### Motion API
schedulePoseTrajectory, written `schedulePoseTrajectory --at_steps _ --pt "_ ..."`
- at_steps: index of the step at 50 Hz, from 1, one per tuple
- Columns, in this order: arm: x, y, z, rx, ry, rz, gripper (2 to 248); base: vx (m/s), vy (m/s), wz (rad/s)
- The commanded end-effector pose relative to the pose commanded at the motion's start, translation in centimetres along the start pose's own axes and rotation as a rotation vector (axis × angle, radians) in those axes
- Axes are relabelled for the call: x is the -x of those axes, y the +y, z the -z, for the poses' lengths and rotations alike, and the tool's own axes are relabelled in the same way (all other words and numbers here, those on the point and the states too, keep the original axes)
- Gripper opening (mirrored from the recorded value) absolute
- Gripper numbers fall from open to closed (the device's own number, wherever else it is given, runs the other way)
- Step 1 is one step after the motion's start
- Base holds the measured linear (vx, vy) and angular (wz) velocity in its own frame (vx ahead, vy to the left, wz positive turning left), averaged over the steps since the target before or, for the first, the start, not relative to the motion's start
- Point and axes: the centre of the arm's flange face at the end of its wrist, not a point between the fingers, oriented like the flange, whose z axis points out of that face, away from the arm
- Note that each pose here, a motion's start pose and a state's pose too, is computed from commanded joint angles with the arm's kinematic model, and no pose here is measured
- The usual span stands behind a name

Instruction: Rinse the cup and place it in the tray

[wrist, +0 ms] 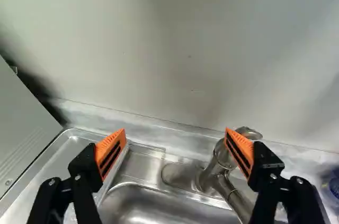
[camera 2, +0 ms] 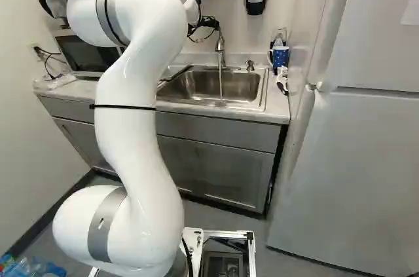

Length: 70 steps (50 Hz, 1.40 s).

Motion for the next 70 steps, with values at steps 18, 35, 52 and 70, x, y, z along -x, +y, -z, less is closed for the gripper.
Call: schedulePoseTrajectory --at_steps 18,35,52,70 --pt "0.1 0.0 0.8 0.0 -0.007 0.0 247 0.0 0.0 0.0" --pt "0.8 1.1 3.5 0.013 -0.03 -0.006 247 0.0 0.0 0.0" --pt "1.5 3.0 6.2 0.037 -0.049 -0.017 247 0.0 0.0 0.0" --pt "2.8 4.8 9.1 0.063 -0.103 -0.03 247 0.0 0.0 0.0"
